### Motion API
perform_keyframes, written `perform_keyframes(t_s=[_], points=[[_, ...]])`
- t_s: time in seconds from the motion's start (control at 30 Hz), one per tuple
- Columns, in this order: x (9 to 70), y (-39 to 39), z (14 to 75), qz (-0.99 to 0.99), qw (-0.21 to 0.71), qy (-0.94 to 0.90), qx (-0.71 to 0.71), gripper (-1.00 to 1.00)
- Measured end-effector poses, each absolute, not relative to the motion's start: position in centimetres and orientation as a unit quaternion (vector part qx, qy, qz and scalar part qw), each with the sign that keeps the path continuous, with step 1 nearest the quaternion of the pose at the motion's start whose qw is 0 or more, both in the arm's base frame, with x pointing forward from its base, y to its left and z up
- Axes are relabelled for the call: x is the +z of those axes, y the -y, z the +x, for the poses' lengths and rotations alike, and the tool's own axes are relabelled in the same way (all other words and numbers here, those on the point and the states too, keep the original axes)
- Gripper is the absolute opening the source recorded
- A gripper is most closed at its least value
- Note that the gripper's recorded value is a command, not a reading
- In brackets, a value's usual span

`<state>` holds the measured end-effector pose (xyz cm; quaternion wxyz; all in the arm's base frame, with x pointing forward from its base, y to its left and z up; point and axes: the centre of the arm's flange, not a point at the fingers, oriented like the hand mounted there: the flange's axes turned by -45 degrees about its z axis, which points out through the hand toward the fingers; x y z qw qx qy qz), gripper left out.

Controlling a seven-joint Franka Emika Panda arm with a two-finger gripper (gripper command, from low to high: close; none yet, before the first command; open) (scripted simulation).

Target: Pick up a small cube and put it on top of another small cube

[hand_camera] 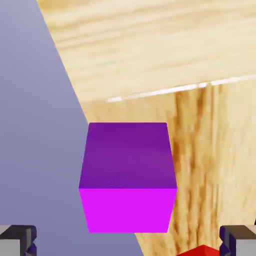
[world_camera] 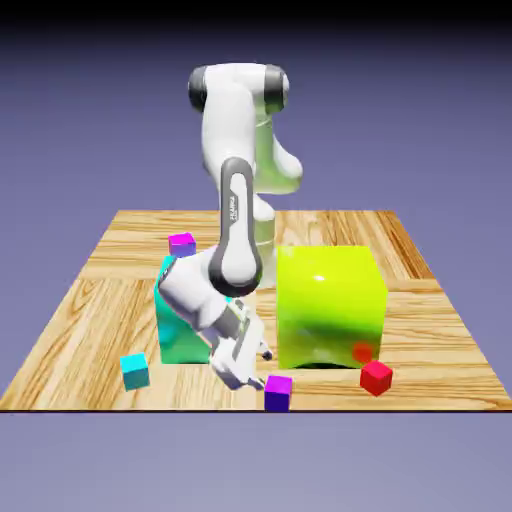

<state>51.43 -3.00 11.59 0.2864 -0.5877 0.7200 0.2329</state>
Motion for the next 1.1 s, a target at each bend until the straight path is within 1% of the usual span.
perform_keyframes(t_s=[0.03,0.07,0.13,0.27,0.37,0.53,0.77,1.1], points=[[10.2,2.2,51.5,-0.587,0.286,-0.72,0.233,0.0],[9.9,2.0,51.5,-0.587,0.286,-0.72,0.233,-1.0],[9.9,2.0,51.5,-0.587,0.286,-0.72,0.233,-1.0],[15.2,5.2,50.9,-0.587,0.287,-0.72,0.233,-1.0],[14.6,8.2,53.4,-0.627,0.284,-0.697,0.199,-1.0],[14.4,1.0,56.0,-0.711,0.26,-0.598,0.264,-1.0],[15.5,-8.7,57.6,-0.803,0.21,-0.45,0.331,-1.0],[19.4,-18.8,58.3,-0.892,0.123,-0.257,0.351,-1.0]])
